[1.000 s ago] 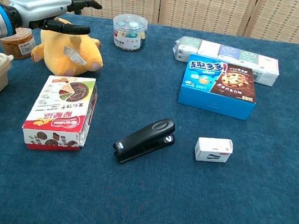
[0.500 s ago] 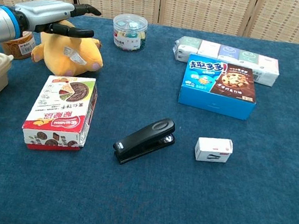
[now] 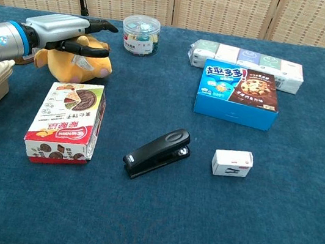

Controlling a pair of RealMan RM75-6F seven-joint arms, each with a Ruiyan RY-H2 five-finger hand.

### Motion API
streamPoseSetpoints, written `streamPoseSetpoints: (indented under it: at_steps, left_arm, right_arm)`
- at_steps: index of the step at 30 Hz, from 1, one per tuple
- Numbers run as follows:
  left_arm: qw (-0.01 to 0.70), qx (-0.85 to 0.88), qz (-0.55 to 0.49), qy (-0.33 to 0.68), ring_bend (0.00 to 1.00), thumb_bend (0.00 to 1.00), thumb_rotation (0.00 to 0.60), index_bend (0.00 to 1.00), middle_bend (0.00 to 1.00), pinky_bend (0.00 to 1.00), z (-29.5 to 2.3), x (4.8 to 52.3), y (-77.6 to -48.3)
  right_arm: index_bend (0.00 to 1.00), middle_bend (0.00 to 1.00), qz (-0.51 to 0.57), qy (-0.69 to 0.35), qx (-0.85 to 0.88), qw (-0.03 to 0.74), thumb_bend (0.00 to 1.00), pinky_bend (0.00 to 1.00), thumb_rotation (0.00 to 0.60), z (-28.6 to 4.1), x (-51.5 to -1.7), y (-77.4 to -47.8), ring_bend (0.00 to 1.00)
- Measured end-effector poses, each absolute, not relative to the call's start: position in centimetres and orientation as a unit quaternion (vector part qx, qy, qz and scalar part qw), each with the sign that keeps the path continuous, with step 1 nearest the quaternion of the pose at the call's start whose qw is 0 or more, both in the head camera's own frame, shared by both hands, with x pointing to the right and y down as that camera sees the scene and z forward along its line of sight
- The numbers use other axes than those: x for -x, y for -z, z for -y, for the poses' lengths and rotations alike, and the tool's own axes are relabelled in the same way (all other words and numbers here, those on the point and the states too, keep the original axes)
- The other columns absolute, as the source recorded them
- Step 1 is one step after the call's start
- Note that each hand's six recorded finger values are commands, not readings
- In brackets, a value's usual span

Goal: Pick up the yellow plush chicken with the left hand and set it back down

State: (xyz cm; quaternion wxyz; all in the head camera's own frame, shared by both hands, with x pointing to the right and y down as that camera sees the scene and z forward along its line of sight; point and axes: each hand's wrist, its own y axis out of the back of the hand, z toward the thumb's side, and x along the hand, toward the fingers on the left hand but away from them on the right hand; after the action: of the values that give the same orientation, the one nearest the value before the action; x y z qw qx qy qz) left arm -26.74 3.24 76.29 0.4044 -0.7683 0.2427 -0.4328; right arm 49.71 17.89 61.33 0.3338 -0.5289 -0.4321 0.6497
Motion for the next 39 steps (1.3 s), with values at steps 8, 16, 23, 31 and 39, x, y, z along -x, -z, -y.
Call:
streamPoseSetpoints:
  at_steps: [8,16,23,31,39]
  left_arm:
    - [0.433,0.789,-0.204,0.386,0.00,0.00,0.000,0.00,0.00,0.00,-5.9,25.2,-75.9]
    - [0.442,0.815,-0.194,0.320,0.00,0.00,0.000,0.00,0.00,0.00,-8.2,22.9,-74.8]
    - [0.446,0.832,-0.197,0.264,0.00,0.00,0.000,0.00,0.00,0.00,-9.4,21.5,-73.3]
    - [0.443,0.820,-0.237,0.275,0.00,0.00,0.000,0.00,0.00,0.00,-7.1,22.7,-72.5]
    - [0.423,0.785,-0.285,0.352,0.00,0.00,0.000,0.00,0.00,0.00,-3.1,26.3,-73.0]
  right_arm:
    - [0.00,0.00,0.434,-0.646,0.531,0.336,0.00,0.00,0.600,-17.9,-49.5,-61.1,0.00]
    - [0.00,0.00,0.433,-0.644,0.534,0.336,0.00,0.00,0.600,-17.9,-49.4,-61.0,0.00]
    - [0.00,0.00,0.434,-0.644,0.533,0.335,0.00,0.00,0.600,-17.9,-49.5,-60.9,0.00]
    - [0.00,0.00,0.432,-0.645,0.534,0.334,0.00,0.00,0.600,-18.0,-49.4,-61.0,0.00]
    - [0.00,0.00,0.429,-0.651,0.532,0.330,0.00,0.00,0.600,-18.0,-49.6,-61.5,0.00]
